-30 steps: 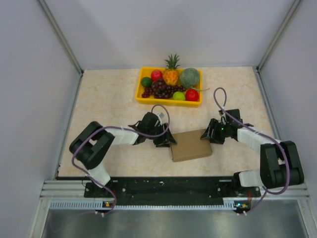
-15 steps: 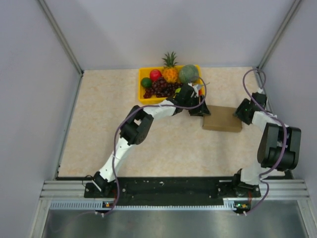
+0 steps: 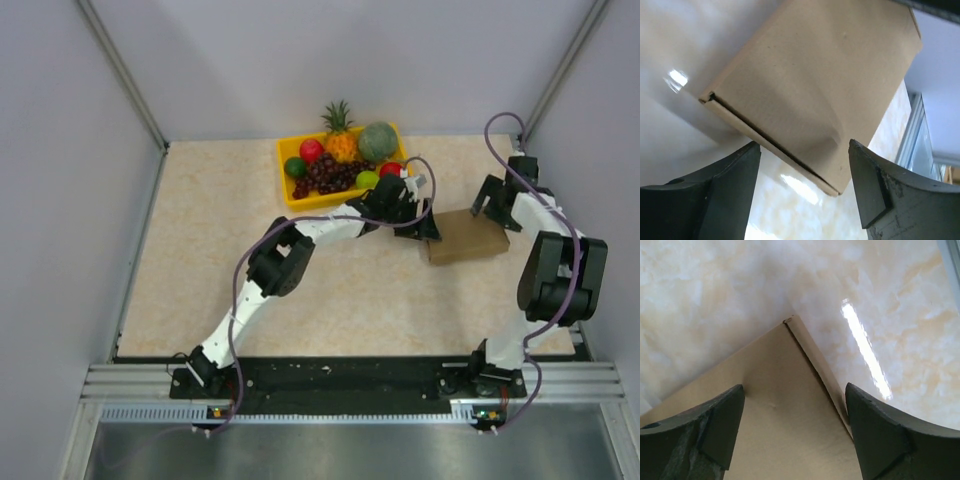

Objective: Fold the paper box

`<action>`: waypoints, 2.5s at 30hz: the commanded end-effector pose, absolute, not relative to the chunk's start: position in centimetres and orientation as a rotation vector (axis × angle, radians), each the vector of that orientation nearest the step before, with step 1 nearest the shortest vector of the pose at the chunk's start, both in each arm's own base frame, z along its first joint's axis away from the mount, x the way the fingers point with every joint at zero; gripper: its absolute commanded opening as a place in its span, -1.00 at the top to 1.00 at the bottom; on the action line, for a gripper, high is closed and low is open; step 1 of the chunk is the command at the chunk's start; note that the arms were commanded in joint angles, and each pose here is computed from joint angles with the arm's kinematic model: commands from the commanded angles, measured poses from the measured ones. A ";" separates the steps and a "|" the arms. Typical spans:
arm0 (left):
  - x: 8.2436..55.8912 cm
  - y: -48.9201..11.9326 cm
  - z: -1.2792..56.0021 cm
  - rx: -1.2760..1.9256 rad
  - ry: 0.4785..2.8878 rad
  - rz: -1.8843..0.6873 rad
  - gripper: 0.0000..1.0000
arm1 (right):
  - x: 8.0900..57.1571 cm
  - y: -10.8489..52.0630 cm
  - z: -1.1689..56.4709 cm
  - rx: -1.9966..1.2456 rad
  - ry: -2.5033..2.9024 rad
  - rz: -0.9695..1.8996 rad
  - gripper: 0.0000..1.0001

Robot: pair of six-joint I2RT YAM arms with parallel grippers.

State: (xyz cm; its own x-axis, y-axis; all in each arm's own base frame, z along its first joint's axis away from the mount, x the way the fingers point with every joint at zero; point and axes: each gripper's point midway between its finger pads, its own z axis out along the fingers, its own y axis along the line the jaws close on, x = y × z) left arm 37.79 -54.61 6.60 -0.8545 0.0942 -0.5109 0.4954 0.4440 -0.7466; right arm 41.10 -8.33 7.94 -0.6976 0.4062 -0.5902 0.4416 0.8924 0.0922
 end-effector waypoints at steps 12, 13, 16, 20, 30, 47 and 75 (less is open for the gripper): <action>34.0 -47.6 18.1 0.764 2.199 -1.126 -0.62 | 35.3 -5.9 10.1 0.795 2.446 -0.017 -0.98; 34.1 -47.2 20.6 0.759 2.110 -1.120 -0.61 | 33.0 -4.8 8.8 0.892 2.450 0.035 -0.98; 33.5 -43.8 18.3 0.762 2.153 -0.967 -0.56 | 29.1 -3.2 7.4 1.047 2.432 0.118 -0.98; 33.3 -41.2 17.6 0.919 2.039 -0.856 -0.45 | 27.0 -0.6 7.8 1.130 2.296 0.319 -0.95; 34.7 -36.6 17.0 1.054 1.999 -0.613 -0.33 | 28.8 2.9 5.6 1.260 1.945 0.766 -0.68; 22.6 -30.5 22.2 0.744 1.962 -1.038 -0.06 | 37.1 -0.2 3.0 1.333 1.864 0.696 -0.07; 16.2 -24.9 25.0 0.648 1.859 -1.091 0.08 | 40.8 -2.3 6.9 0.847 2.205 0.607 -0.56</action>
